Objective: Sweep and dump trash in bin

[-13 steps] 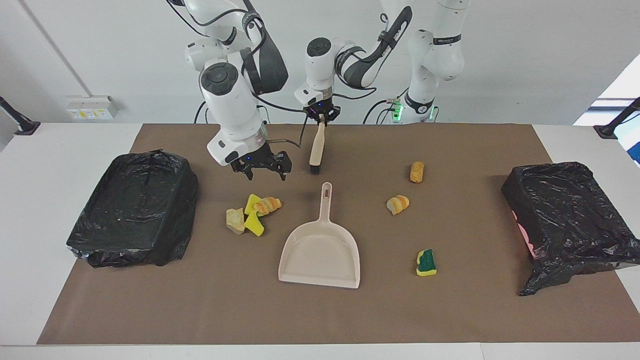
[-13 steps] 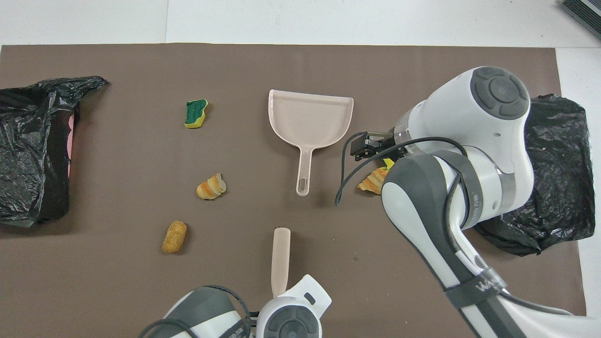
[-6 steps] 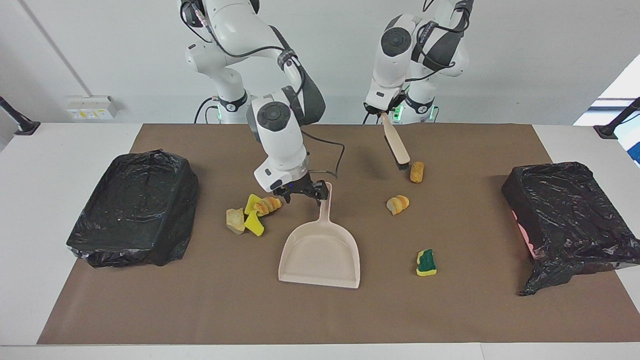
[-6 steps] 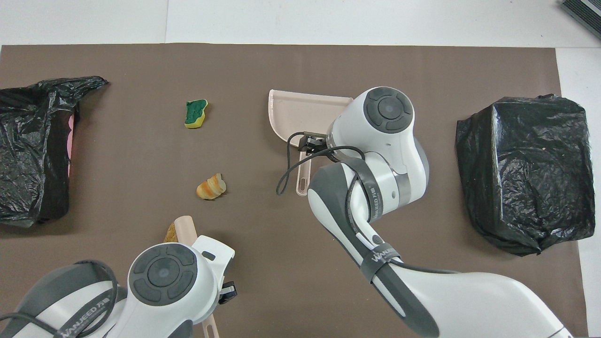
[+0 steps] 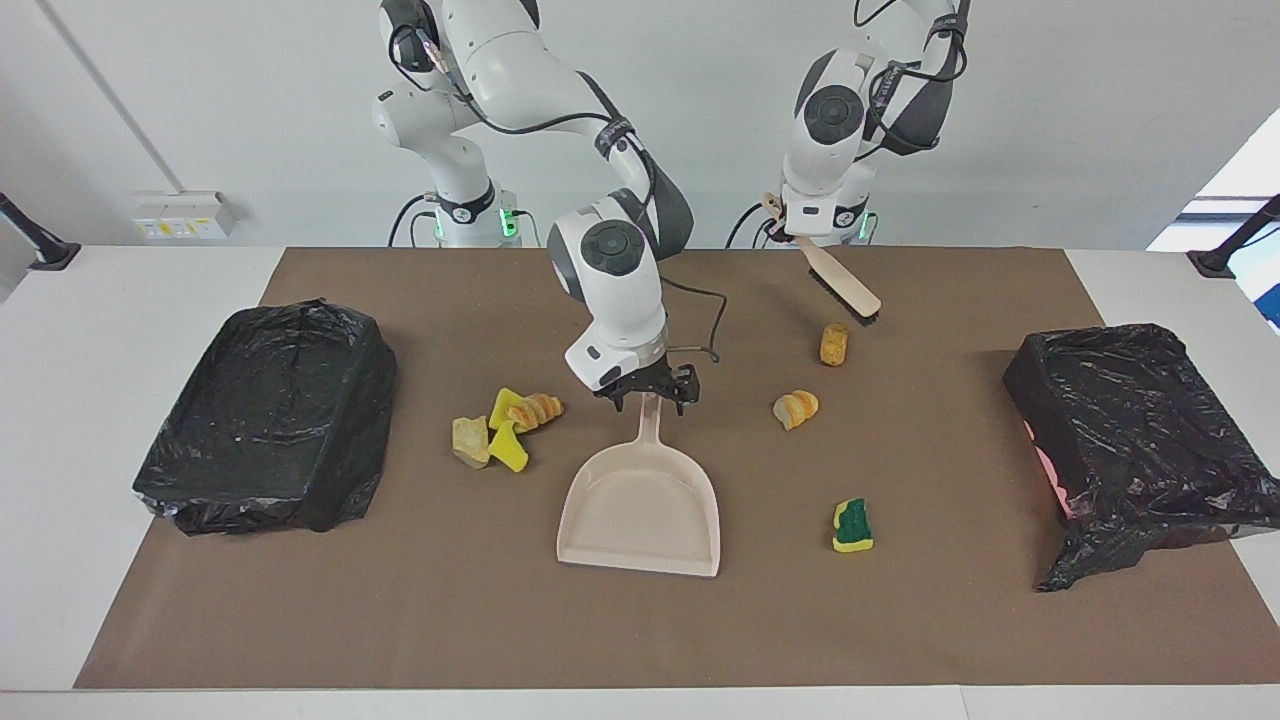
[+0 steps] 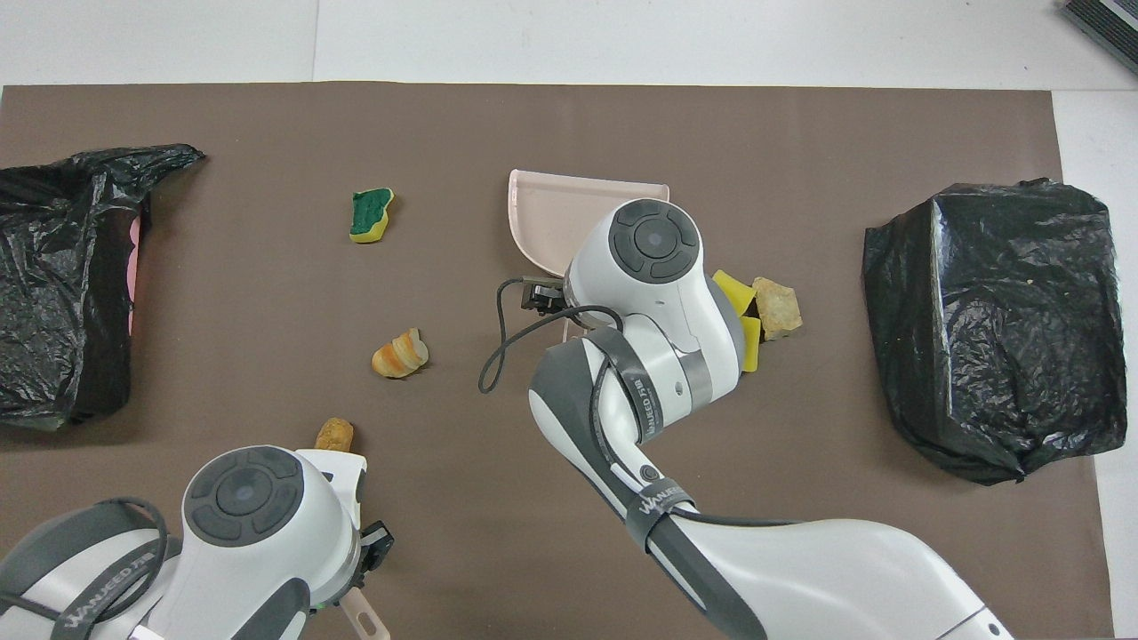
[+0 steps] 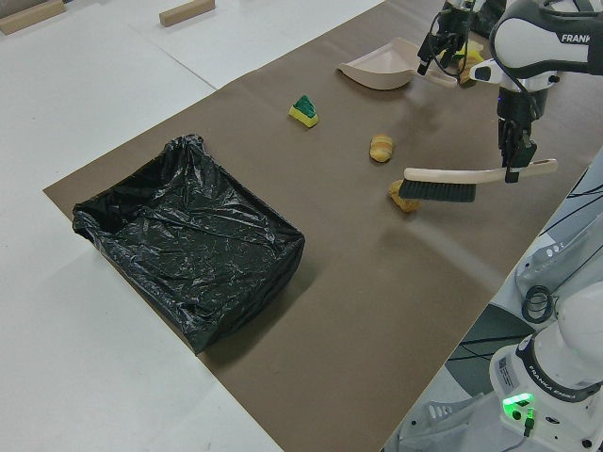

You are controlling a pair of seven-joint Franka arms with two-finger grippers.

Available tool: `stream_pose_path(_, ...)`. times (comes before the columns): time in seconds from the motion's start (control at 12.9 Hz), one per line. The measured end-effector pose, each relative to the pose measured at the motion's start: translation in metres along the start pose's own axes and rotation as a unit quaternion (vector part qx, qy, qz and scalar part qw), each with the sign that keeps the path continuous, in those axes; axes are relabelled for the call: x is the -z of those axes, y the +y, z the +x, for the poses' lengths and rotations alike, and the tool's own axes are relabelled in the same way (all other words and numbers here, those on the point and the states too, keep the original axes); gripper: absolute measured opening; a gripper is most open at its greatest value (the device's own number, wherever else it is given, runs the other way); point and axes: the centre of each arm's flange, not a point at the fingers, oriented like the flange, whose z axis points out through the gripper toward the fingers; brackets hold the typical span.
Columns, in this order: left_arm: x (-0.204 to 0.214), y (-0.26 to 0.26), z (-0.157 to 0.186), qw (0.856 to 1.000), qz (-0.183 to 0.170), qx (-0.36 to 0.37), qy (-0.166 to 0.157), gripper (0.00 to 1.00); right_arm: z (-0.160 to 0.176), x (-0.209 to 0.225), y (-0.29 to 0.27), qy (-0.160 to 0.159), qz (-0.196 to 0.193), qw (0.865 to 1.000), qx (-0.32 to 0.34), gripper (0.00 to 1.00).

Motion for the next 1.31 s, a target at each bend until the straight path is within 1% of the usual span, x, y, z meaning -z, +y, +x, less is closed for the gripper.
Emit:
stream_pose_path(0.08, -0.008, -0.004, 0.008, 1.000, 0.000, 0.020, -0.005, 0.26, -0.001, -0.003, 0.002, -0.003, -0.002, 1.000, 0.003, 1.00)
stream_pose_path(0.15, -0.018, -0.005, 0.016, 0.999, -0.005, 0.038, -0.007, 0.26, -0.001, -0.006, 0.004, -0.005, -0.005, 1.000, 0.008, 0.95)
stream_pose_path(0.23, -0.027, -0.005, 0.021, 0.998, -0.011, 0.054, -0.006, 0.26, -0.002, -0.008, 0.006, -0.008, -0.007, 1.000, 0.009, 0.82)
stream_pose_path(0.31, -0.035, -0.002, 0.023, 0.997, -0.017, 0.074, -0.003, 0.26, -0.004, -0.009, 0.006, -0.010, -0.008, 1.000, 0.011, 0.82)
stream_pose_path(0.39, -0.039, 0.003, 0.024, 0.995, -0.029, 0.093, 0.002, 0.26, -0.006, -0.009, 0.004, -0.012, -0.009, 1.000, 0.014, 0.75)
stream_pose_path(0.46, -0.041, 0.011, 0.024, 0.993, -0.045, 0.108, 0.001, 0.26, -0.008, -0.008, 0.002, -0.013, -0.009, 1.000, 0.016, 0.61)
stream_pose_path(0.62, -0.043, 0.026, 0.027, 0.990, -0.070, 0.125, -0.011, 0.26, -0.009, -0.007, 0.003, -0.013, -0.009, 1.000, 0.016, 0.34)
stream_pose_path(0.7, -0.041, 0.033, 0.030, 0.989, -0.077, 0.129, -0.015, 0.26, -0.008, -0.006, 0.004, -0.015, -0.011, 1.000, 0.019, 0.31)
stream_pose_path(0.77, -0.038, 0.042, 0.033, 0.988, -0.082, 0.131, -0.018, 0.26, -0.008, -0.006, 0.005, -0.017, -0.011, 0.999, 0.036, 0.31)
stream_pose_path(0.85, -0.031, 0.051, 0.036, 0.987, -0.089, 0.133, -0.020, 0.26, -0.008, -0.005, 0.006, -0.021, -0.013, 0.997, 0.072, 0.31)
stream_pose_path(0.93, -0.024, 0.061, 0.040, 0.986, -0.096, 0.133, -0.019, 0.26, -0.008, -0.001, 0.009, -0.028, -0.015, 0.992, 0.120, 0.31)
stream_pose_path(1.01, -0.016, 0.071, 0.044, 0.986, -0.103, 0.133, -0.017, 0.26, -0.005, 0.008, 0.014, -0.032, -0.014, 0.984, 0.172, 0.31)
stream_pose_path(1.16, -0.001, 0.089, 0.052, 0.984, -0.118, 0.132, -0.012, 0.26, 0.001, 0.039, 0.037, -0.050, -0.011, 0.959, 0.279, 0.31)
stream_pose_path(1.31, 0.007, 0.100, 0.058, 0.984, -0.128, 0.122, -0.007, 0.26, 0.005, 0.077, 0.067, -0.069, -0.007, 0.928, 0.365, 0.31)
